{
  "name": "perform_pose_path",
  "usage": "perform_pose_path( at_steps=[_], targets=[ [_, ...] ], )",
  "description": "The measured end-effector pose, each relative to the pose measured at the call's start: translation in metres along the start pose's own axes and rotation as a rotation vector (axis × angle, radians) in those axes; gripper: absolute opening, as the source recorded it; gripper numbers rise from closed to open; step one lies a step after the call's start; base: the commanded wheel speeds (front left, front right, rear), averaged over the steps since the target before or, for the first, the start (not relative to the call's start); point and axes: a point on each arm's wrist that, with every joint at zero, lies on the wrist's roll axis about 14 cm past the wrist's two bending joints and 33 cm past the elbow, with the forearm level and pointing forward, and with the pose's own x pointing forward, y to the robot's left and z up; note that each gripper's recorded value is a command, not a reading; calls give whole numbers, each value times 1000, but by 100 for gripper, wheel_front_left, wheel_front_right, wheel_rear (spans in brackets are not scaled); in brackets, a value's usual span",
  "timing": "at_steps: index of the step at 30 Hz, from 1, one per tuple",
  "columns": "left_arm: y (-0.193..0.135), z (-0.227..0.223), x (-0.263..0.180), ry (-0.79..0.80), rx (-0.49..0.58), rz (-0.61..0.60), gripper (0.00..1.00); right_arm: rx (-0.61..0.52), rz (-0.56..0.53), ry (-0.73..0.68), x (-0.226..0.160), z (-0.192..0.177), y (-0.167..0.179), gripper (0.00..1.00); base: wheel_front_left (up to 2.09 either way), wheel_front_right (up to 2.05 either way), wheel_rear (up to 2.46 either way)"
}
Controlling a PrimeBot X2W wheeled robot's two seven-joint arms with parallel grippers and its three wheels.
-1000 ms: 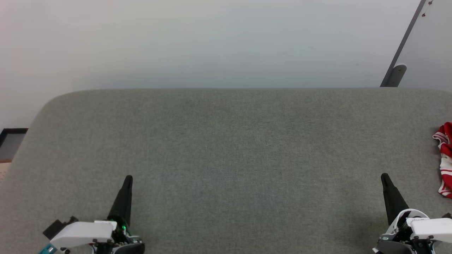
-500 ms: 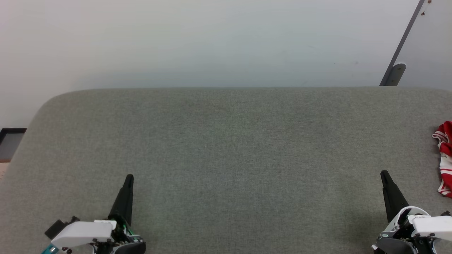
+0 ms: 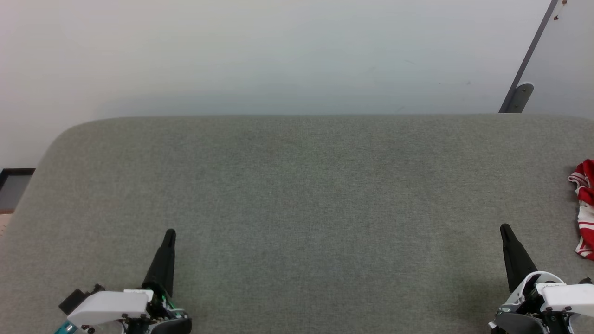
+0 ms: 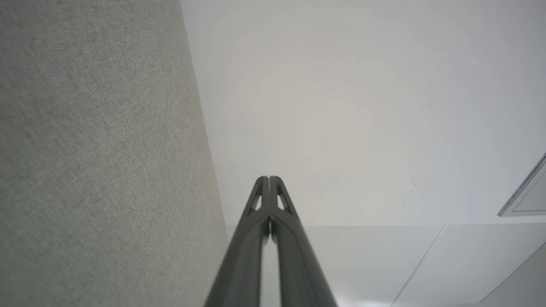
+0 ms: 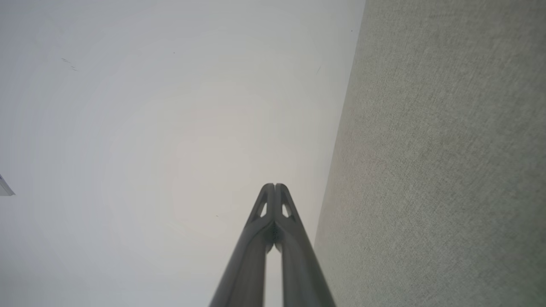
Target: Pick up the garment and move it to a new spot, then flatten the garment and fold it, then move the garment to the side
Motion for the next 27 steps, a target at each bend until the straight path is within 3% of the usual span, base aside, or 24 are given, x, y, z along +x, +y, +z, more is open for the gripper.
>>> perform_pose_path(
  at_steps=[27],
  targets=[
    [0, 0, 0, 0, 0, 0, 0, 0, 0, 0, 0, 0, 0, 0, 0, 0, 0]
  ],
)
